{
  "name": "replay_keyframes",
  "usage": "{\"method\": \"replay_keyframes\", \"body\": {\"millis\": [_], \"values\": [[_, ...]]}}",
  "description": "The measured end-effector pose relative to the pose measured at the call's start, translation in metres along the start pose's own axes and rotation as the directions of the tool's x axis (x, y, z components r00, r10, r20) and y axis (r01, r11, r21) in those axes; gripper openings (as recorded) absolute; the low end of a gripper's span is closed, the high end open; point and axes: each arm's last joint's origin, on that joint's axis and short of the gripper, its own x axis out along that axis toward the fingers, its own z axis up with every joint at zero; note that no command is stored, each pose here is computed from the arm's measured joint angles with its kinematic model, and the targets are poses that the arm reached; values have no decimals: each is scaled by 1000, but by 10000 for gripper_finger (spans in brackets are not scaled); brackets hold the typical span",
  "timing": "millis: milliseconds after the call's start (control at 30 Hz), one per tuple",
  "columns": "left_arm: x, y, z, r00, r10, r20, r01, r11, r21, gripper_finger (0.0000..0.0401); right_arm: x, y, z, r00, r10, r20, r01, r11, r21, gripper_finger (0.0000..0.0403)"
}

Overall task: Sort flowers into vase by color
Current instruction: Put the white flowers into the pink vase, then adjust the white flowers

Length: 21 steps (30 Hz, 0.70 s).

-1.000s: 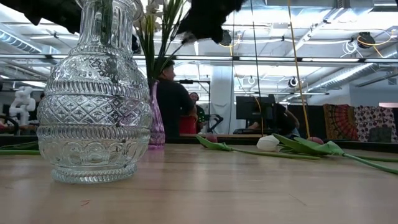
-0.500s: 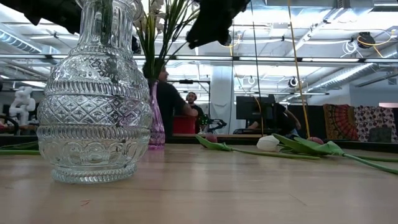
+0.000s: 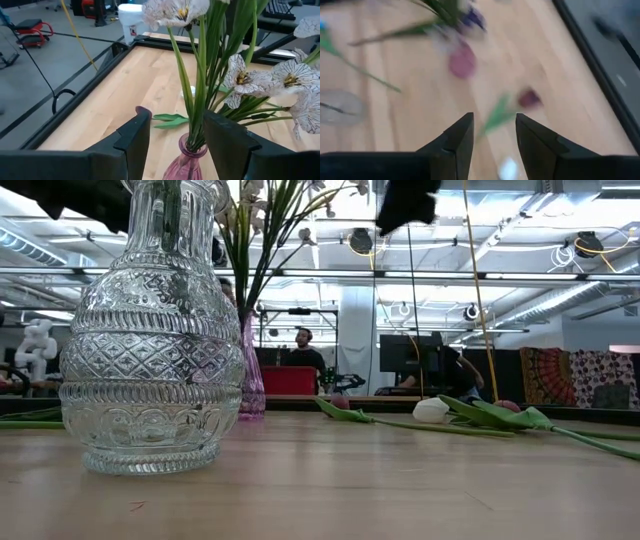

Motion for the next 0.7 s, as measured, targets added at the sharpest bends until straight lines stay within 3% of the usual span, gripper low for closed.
{"method": "replay_keyframes", "body": {"millis": [167,367,467,567,700], "values": [[-10,1,5,996,68,-64,-68,998,4,187,-5,-7,-24,990,-75,-121,81,996,46,136],[-26,-1,13,973,103,-205,-109,994,-17,187,13,-13,-69,992,-24,-122,37,994,106,136],[-28,-5,9,961,76,-265,-105,990,-95,187,23,-17,-94,1000,1,-29,4,987,160,136],[-28,-11,1,936,41,-349,-106,980,-169,187,34,-20,-114,987,59,146,-88,976,199,136],[-22,-21,-1,927,8,-376,-107,964,-242,187,56,-22,-134,897,137,421,-236,952,195,136]]}}
